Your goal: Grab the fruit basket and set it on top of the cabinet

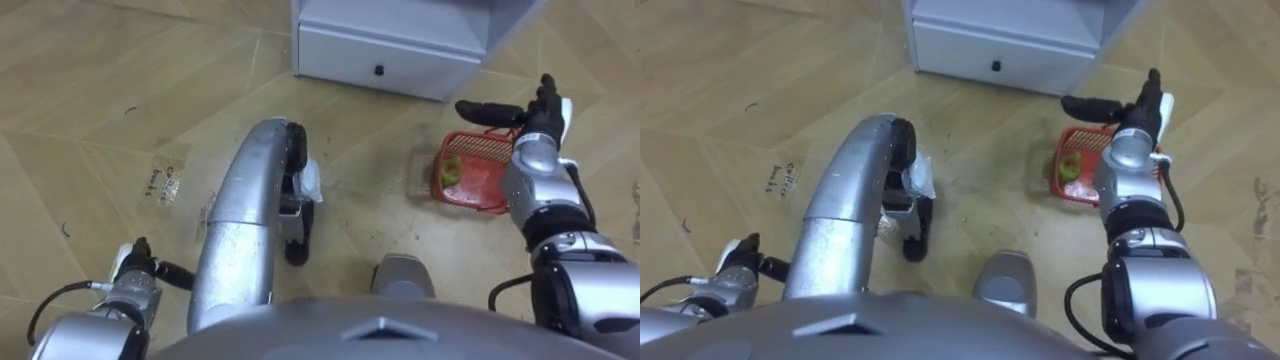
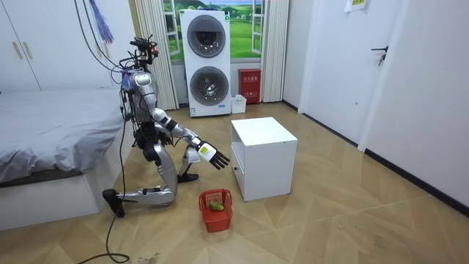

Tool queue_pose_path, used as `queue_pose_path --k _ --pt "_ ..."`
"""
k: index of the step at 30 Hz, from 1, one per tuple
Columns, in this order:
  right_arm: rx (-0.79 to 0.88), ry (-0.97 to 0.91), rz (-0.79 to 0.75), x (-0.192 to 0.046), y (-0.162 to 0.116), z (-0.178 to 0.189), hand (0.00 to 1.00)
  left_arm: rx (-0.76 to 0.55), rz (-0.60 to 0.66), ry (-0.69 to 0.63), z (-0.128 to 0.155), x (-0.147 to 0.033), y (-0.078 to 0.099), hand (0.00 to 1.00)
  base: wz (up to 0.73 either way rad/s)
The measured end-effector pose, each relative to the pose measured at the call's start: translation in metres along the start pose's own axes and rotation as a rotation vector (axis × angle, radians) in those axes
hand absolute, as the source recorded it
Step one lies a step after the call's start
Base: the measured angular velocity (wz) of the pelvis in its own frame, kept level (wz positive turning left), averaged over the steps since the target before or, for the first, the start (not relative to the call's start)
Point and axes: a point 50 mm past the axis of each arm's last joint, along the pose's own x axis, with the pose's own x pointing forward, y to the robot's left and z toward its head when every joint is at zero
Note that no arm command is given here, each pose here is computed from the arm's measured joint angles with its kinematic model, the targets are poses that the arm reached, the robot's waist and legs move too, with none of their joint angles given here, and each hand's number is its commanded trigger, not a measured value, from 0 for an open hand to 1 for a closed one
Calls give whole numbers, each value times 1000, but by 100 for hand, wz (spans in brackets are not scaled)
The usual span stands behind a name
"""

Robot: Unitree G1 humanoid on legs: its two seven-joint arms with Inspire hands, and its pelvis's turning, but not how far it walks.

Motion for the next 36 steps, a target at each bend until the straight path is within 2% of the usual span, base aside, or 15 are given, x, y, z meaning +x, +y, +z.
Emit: queue_pose_path --k 3,14,19,27,36 --pt "10 2 1 1 -4 0 0 9 -4 32 -15 -2 -1 0 12" --pt "-49 -81 -111 14 -49 27 0 33 -31 114 -56 -10 -1 0 0" --pt "-57 -99 -146 17 -58 35 0 34 -36 112 -55 -9 -1 0 0" --pt "-70 -55 -162 18 -63 26 0 39 -58 100 -54 -8 2 0 0" --pt "-64 6 -102 18 -64 13 0 48 -87 101 -54 -9 0 0 0"
